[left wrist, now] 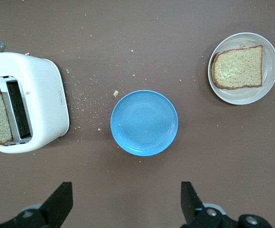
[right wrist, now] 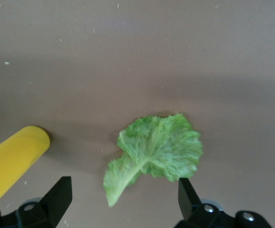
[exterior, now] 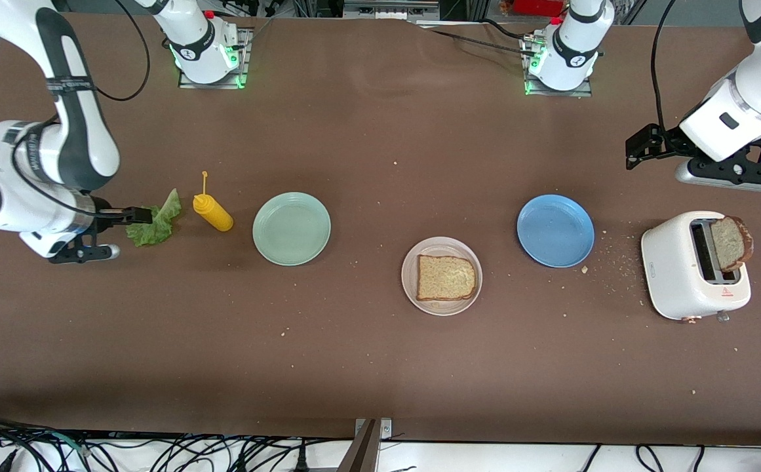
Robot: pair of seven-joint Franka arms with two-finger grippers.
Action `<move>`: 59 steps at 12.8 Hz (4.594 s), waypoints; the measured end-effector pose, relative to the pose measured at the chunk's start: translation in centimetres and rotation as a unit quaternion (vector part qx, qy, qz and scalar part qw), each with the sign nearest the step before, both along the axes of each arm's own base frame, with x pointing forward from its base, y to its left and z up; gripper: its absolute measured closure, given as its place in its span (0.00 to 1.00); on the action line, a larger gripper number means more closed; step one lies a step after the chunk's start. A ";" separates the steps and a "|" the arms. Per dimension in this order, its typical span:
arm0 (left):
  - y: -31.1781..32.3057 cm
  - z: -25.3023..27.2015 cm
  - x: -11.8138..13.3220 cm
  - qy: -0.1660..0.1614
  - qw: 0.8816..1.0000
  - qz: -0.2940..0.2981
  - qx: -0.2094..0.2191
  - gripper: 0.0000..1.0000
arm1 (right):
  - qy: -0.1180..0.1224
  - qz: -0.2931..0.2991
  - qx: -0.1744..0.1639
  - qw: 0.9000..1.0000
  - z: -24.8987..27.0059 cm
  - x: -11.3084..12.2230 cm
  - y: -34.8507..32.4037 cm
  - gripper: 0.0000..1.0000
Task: Make sandwich in beige plate with both arms
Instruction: 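Close the right gripper on the lettuce leaf stem, then lift and carry the lettuce leaf with the right gripper to the beige plate, then lower the lettuce onto the bread and open the right gripper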
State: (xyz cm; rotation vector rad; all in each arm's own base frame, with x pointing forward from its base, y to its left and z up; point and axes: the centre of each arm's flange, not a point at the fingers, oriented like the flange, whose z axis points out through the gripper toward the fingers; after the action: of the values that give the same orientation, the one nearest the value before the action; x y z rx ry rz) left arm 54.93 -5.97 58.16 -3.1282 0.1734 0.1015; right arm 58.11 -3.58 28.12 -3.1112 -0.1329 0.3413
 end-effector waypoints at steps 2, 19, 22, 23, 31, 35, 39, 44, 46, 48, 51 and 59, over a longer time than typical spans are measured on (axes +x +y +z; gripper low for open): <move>0.0 0.0 0.0 0.000 1.000 0.000 0.000 0.00 | -0.016 -0.007 -0.004 1.000 -2.8 -1.8 0.5 0.01; 0.0 0.0 0.0 0.000 1.000 0.000 0.000 0.00 | -0.035 -0.027 -0.020 0.999 -9.9 -6.1 -0.7 0.80; 0.0 0.0 0.0 0.000 1.000 0.000 0.000 0.00 | -0.037 -0.025 -0.020 0.999 -9.3 -5.8 -0.8 0.91; 0.0 0.0 0.0 0.000 1.000 0.000 0.000 0.00 | -0.028 -0.021 -0.021 0.999 -8.7 -5.3 -0.8 0.93; 0.0 0.0 0.0 0.000 1.000 0.000 0.000 0.00 | -0.006 0.044 -0.041 0.998 13.1 4.5 4.7 0.93; 0.0 0.0 0.0 0.000 1.000 0.000 0.000 0.00 | -0.079 0.112 0.008 0.991 19.9 5.9 15.5 0.93; 0.0 0.0 0.0 0.000 1.000 0.000 0.000 0.00 | -0.207 0.187 0.061 0.958 23.3 4.9 30.1 0.93; 0.0 0.0 0.0 0.000 1.000 0.000 0.000 0.00 | -0.327 0.216 0.084 0.916 18.5 1.7 45.7 0.93; 0.0 0.0 0.0 0.000 1.000 0.000 0.000 0.00 | -0.369 0.240 0.097 0.893 14.9 -0.9 51.8 0.93; 0.0 0.0 0.0 0.000 1.000 0.000 0.000 0.00 | -0.389 0.280 0.111 0.871 11.2 -3.3 56.8 0.93; 0.0 0.0 0.0 0.000 1.000 0.000 0.000 0.00 | -0.411 0.348 0.107 0.836 7.2 -5.7 61.4 0.93; 0.0 0.0 0.0 0.000 1.000 0.000 0.000 0.00 | -0.440 0.448 0.047 0.777 -6.1 -4.5 62.6 0.93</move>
State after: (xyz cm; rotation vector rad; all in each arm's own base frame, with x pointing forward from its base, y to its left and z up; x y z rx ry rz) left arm 54.93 -5.95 58.16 -3.1282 0.1729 0.1025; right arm 53.59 59.04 21.97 -2.5413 -1.5418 -1.1192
